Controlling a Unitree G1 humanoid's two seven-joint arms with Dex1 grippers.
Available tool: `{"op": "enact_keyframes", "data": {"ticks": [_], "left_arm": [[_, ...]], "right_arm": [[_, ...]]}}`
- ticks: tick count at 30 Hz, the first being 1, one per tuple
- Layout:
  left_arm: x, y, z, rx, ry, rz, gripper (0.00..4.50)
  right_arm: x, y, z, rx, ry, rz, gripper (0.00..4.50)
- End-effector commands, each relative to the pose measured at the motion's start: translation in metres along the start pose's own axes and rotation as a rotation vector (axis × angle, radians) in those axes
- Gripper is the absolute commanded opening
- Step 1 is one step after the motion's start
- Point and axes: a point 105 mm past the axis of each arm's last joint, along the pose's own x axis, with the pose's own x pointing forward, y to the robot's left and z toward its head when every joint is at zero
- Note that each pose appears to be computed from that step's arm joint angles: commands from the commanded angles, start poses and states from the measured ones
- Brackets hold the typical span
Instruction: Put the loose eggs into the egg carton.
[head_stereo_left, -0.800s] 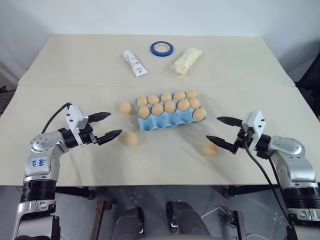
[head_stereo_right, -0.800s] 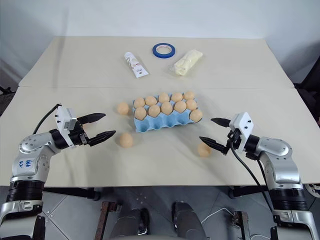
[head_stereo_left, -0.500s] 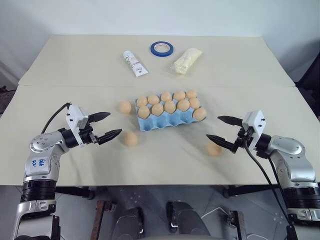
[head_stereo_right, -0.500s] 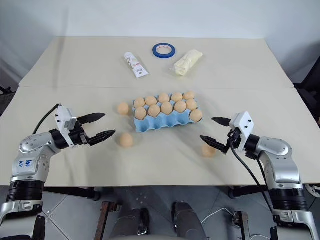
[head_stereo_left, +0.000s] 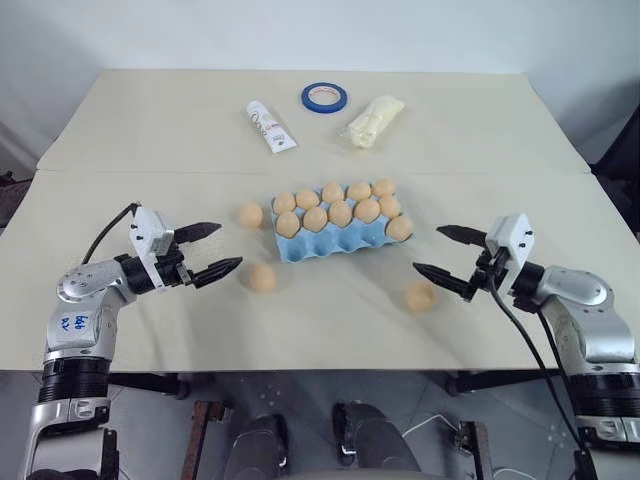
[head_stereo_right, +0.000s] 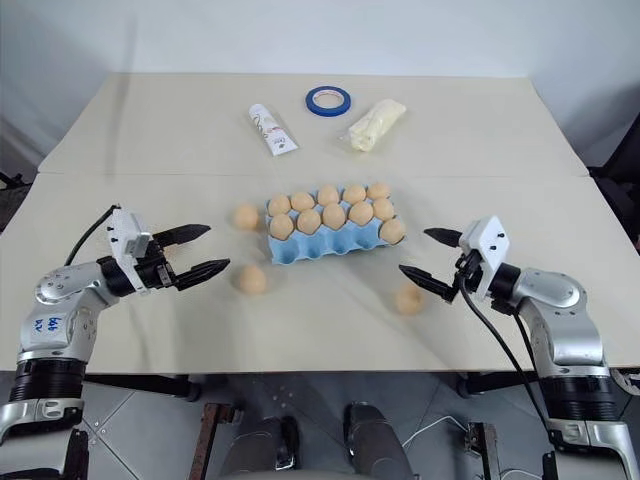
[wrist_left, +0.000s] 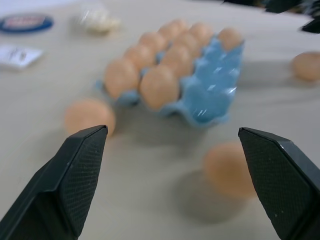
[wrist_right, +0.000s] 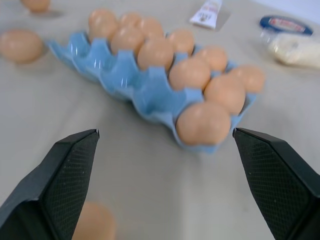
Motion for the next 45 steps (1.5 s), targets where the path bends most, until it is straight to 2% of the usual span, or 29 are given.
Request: {"op": "enact_keyframes", "data": {"ticks": [1,10,15,26,37,40,41,45], "left_arm": [[-0.007,-0.004,0.015,0.023,-0.111,-0.067,4.46],[-0.022,-0.025,0.013,0.008,-0.160,-0.353,4.46],[-0.024,-0.037,0.007,0.042,-0.101,-0.463,4.46],[-0.026,-0.045,0.005,0.061,-0.129,-0.504,4.46],[-0.030,-0.047,0.006,0.037,-0.166,-0.489,4.46],[-0.030,-0.048,0.005,0.033,-0.170,-0.486,4.50],[-0.030,-0.048,0.005,0.032,-0.173,-0.486,4.50],[-0.030,-0.049,0.005,0.029,-0.175,-0.482,4.50]], "right_arm": [[-0.013,0.005,0.015,-0.018,-0.025,-0.029,4.50],[-0.030,0.040,0.004,0.015,0.039,-0.046,4.50],[-0.029,0.053,-0.003,0.054,0.051,-0.085,4.50],[-0.019,0.069,-0.037,0.195,0.096,-0.213,4.50],[-0.008,0.058,-0.063,0.257,0.166,-0.277,4.50],[-0.010,0.057,-0.069,0.284,0.179,-0.301,3.91],[-0.011,0.056,-0.068,0.285,0.168,-0.310,3.46],[-0.014,0.056,-0.069,0.290,0.173,-0.318,2.23]]}}
